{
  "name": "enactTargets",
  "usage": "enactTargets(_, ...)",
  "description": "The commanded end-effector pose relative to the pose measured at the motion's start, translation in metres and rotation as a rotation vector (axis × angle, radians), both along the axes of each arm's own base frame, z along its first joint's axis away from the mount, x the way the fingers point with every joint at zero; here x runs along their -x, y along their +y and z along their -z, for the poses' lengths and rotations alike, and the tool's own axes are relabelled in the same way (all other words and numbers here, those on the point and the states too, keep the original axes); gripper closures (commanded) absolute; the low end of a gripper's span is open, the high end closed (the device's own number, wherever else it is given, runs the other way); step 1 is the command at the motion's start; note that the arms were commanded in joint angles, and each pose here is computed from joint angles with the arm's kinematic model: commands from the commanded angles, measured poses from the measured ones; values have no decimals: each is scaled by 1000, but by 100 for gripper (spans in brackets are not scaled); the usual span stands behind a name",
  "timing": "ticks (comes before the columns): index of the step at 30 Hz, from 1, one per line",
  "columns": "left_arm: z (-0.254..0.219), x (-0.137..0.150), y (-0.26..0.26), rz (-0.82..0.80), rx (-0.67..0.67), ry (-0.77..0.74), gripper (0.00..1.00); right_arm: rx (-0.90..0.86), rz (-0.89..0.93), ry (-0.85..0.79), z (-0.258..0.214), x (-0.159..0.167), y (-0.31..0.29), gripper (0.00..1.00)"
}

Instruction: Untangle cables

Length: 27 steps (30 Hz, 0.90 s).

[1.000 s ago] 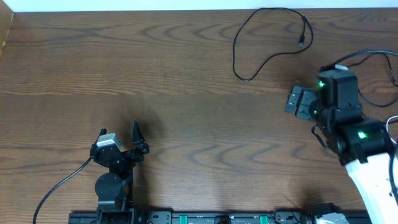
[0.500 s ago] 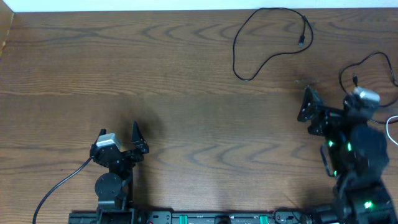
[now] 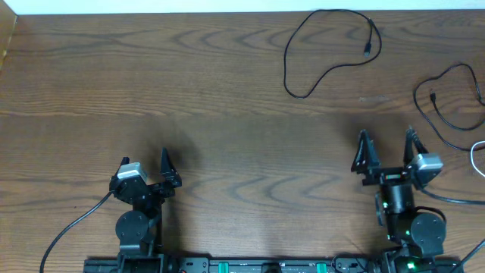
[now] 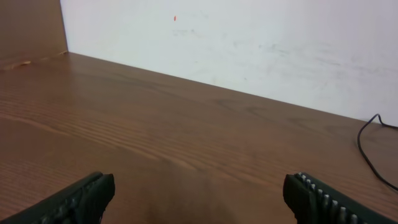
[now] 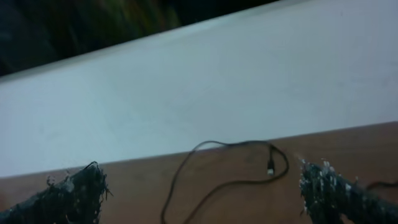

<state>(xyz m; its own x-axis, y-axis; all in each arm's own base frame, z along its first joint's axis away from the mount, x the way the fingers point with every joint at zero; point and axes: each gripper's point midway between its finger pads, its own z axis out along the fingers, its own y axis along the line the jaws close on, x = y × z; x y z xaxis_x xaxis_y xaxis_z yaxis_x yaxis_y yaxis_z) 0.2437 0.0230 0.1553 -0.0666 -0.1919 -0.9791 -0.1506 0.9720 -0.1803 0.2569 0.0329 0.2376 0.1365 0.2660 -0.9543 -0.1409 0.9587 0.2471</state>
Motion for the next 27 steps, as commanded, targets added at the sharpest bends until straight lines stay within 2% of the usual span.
enactTargets(1,16,2,7,-37,-20,53,9,39,4,-24,8,5,-1,1)
enactTargets(11,16,2,7,-37,-20,53,9,43,27,17,26,14,-7,1)
enactTargets(17,16,2,7,-37,-20,53,9,89,60,239,81,12,-14,1)
enactTargets(19,16,2,7,-37,-20,53,9,147,29,226,80,12,-8,1)
enactTargets(27,16,2,7,-37,-20,53,9,193,36,223,80,12,-9,1)
